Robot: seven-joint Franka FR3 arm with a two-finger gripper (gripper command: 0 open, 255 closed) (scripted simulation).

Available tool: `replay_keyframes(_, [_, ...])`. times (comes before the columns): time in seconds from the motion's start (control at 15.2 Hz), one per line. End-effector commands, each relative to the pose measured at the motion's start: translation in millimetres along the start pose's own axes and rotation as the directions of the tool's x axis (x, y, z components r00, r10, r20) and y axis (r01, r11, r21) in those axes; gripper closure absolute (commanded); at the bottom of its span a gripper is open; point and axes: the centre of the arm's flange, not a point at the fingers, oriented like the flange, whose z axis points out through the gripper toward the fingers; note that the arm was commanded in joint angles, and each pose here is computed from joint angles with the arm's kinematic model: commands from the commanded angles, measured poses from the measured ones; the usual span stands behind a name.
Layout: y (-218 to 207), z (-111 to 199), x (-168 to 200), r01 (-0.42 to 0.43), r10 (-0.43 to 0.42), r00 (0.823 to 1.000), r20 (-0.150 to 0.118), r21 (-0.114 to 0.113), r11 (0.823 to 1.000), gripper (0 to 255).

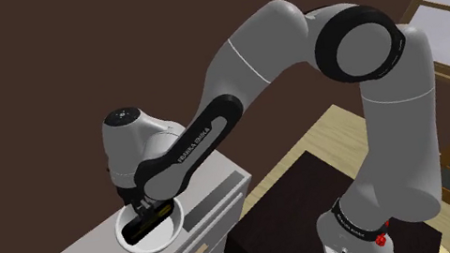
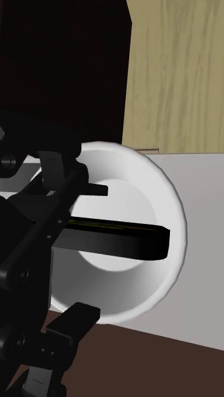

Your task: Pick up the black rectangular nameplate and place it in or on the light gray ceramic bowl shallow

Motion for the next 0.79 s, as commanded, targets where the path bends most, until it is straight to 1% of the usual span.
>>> replay_keyframes(0.0, [0,-13,0,0.000,0.000,1.000,0.000,0.000,1.000,0])
replay_keyframes(0.2, [0,-50,0,0.000,0.000,1.000,0.000,0.000,1.000,0])
replay_keyframes(0.73, [0,-50,0,0.000,0.000,1.000,0.000,0.000,1.000,0])
